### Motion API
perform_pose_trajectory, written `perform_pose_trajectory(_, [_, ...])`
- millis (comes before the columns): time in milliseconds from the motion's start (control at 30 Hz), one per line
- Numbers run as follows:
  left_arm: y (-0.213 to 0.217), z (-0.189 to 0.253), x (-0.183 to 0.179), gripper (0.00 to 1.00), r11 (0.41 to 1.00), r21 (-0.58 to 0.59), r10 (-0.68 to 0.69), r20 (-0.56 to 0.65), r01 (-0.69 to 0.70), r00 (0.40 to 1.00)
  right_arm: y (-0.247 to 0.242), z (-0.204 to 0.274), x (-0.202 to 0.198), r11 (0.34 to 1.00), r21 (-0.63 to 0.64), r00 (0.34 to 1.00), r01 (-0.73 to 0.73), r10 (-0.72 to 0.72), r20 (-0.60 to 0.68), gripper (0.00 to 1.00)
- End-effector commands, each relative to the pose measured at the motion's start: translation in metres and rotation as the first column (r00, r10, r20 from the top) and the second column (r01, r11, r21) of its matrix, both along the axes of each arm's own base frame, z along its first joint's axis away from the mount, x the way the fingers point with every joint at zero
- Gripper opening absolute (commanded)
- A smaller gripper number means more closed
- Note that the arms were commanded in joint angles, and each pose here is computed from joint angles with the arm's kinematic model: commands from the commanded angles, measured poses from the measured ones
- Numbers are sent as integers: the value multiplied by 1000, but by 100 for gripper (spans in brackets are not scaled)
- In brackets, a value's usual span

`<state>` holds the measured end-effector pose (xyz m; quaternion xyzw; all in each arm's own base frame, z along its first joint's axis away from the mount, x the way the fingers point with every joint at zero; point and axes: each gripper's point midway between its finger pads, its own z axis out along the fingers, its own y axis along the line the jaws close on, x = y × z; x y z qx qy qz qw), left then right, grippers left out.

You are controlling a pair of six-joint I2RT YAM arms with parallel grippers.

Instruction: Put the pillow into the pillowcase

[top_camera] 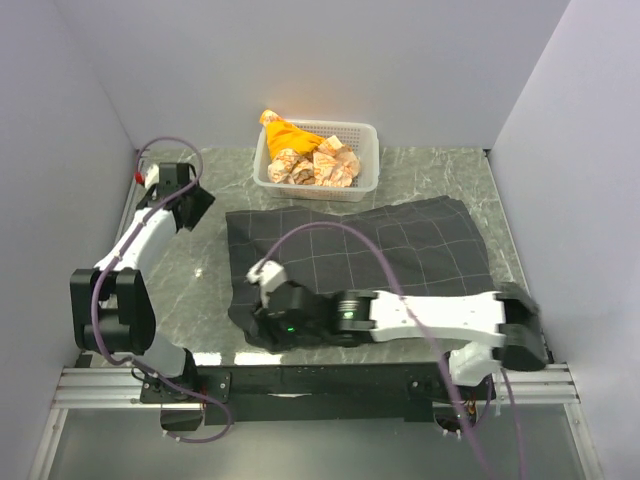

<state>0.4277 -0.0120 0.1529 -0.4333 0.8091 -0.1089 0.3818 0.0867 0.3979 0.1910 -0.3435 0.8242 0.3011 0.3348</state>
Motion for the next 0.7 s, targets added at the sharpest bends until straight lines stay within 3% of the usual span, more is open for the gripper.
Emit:
perform_pose_trajectory(0, [13, -17, -24, 61, 998, -40, 39, -28, -41, 999, 30, -43, -6, 991, -128, 999, -35, 35, 2, 38])
perform_pose_trajectory(33, [20, -24, -30, 60, 997, -45, 54, -44, -56, 998, 36, -57, -10, 987, -154, 999, -42, 41, -8, 28])
perform_pose_trajectory(133, [28, -33, -36, 60, 994, -79, 68, -60, -73, 996, 54, -79, -19, 980, -183, 997, -78, 73, -33, 17])
perform_pose_trajectory(233, [28, -33, -34, 59, 993, -101, 61, -57, -67, 996, 73, -104, -20, 970, -224, 995, -98, 88, -54, 15])
perform_pose_trajectory(367, [27, -28, -34, 59, 993, -102, 49, -55, -55, 997, 81, -134, -8, 951, -307, 999, -35, 28, -27, 22])
perform_pose_trajectory(433, [26, -25, -39, 61, 994, -102, 43, -52, -48, 998, 77, -141, 2, 943, -332, 1000, 24, -22, 8, 34])
perform_pose_trajectory(533, [23, -19, -53, 64, 993, -106, 42, -19, -44, 999, 73, -129, 11, 950, -305, 997, 68, -55, 51, 43])
perform_pose_trajectory(667, [22, -16, -76, 72, 995, -95, 38, 7, -38, 999, 75, -98, 16, 966, -249, 995, 74, -53, 89, 46])
